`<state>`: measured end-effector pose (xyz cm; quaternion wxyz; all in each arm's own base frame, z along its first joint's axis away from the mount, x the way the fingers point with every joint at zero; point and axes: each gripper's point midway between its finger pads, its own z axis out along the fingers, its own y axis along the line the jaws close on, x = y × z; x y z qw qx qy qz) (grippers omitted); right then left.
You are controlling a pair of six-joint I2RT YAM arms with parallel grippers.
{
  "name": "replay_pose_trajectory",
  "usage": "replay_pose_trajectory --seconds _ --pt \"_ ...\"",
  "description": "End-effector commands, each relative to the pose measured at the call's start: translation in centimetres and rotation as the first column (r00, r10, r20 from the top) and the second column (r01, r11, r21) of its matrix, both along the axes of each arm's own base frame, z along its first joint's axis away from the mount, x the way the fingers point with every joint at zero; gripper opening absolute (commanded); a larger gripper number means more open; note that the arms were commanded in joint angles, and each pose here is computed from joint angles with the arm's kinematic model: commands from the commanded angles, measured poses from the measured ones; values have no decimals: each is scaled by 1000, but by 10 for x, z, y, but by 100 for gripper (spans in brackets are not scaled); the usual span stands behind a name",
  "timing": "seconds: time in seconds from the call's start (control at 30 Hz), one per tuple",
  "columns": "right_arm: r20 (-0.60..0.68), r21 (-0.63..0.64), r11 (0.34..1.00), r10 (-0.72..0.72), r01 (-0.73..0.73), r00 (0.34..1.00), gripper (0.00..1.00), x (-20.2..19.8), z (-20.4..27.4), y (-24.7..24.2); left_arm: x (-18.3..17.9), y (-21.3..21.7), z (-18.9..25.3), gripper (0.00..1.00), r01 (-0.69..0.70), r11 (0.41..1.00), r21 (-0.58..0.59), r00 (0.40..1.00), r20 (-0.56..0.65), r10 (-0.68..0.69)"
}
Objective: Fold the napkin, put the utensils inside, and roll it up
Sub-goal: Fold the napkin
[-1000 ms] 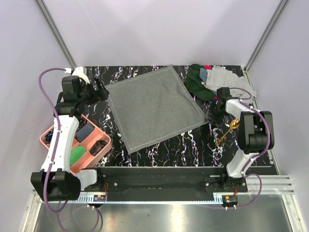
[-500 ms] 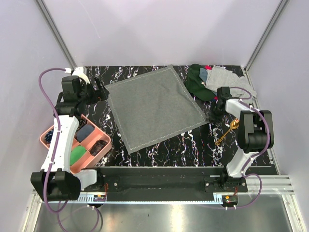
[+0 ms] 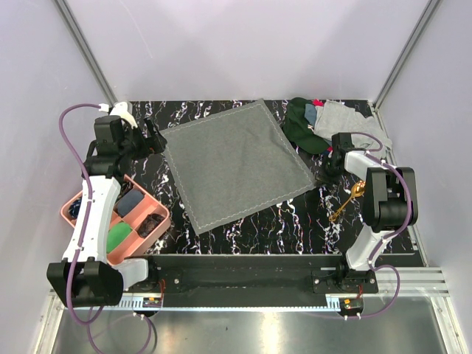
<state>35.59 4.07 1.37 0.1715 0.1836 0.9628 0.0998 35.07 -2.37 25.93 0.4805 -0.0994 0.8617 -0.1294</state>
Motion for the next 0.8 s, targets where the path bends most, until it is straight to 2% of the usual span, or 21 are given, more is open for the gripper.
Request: replay_pose_trajectory --seconds 0.0,0.27,0.4,0.5,0.77 --pt "0 15 998 57 -57 998 0 -8 8 4 3 0 30 99 10 1000 11 996 88 -11" --pt "193 52 996 54 -66 980 0 23 76 14 3 0 29 99 12 1000 11 996 87 -13" --pt "253 52 993 93 -109 963 0 47 98 36 4 -2 27 99 19 1000 6 996 82 -19" --pt "261 56 986 139 -159 955 0 66 99 64 4 -2 27 99 22 1000 3 996 81 -22" --pt "293 111 934 295 -339 909 0 108 94 185 4 -8 25 99 44 999 -19 996 73 -43"
